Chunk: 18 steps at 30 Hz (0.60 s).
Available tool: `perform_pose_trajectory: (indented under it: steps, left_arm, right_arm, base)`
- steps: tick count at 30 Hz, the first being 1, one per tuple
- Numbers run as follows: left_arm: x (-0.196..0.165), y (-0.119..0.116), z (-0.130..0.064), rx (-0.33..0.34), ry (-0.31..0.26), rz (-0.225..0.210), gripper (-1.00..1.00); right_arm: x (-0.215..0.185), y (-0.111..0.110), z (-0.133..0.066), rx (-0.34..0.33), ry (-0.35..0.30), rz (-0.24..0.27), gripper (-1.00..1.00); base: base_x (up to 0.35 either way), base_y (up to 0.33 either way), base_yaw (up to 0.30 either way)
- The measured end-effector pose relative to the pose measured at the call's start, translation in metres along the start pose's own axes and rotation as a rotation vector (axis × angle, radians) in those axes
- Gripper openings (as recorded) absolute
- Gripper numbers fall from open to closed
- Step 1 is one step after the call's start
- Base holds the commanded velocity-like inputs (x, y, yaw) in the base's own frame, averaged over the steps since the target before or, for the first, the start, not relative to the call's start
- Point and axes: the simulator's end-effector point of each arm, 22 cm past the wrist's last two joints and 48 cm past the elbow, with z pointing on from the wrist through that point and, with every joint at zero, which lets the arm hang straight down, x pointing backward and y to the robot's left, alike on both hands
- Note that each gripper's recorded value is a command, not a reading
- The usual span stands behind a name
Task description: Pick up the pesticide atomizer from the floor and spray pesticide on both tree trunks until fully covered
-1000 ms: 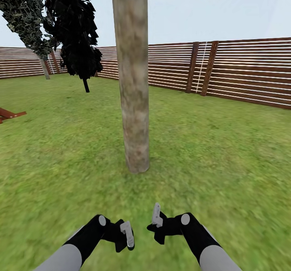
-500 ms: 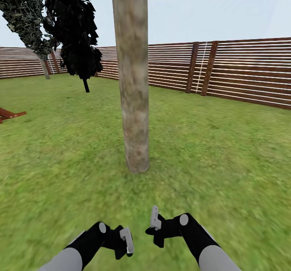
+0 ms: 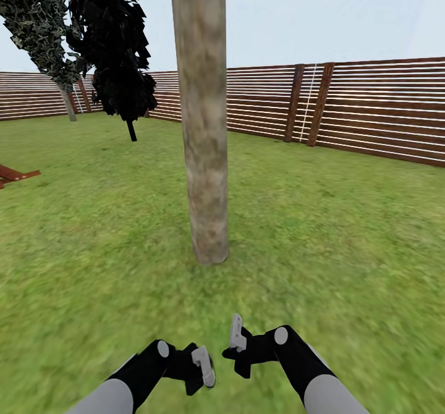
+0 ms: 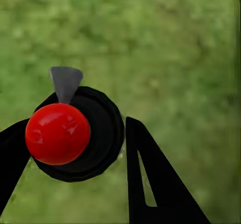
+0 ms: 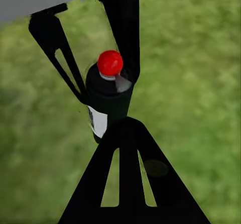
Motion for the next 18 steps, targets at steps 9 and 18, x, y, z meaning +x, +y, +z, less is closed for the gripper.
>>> perform_pose_trajectory:
  steps: [9, 18]
  left_arm:
    - [-0.006, -0.020, 0.010, 0.040, -0.010, -0.005, -1.00]
    - [-0.003, -0.028, 0.013, 0.056, -0.013, -0.035, -1.00]
  right_arm:
    - [0.000, 0.000, 0.000, 0.000, 0.000, 0.000, -1.00]
    - [0.000, 0.000, 0.000, 0.000, 0.000, 0.000, -1.00]
  base:
    - [0.000, 0.000, 0.000]
    - [0.000, 0.000, 0.000]
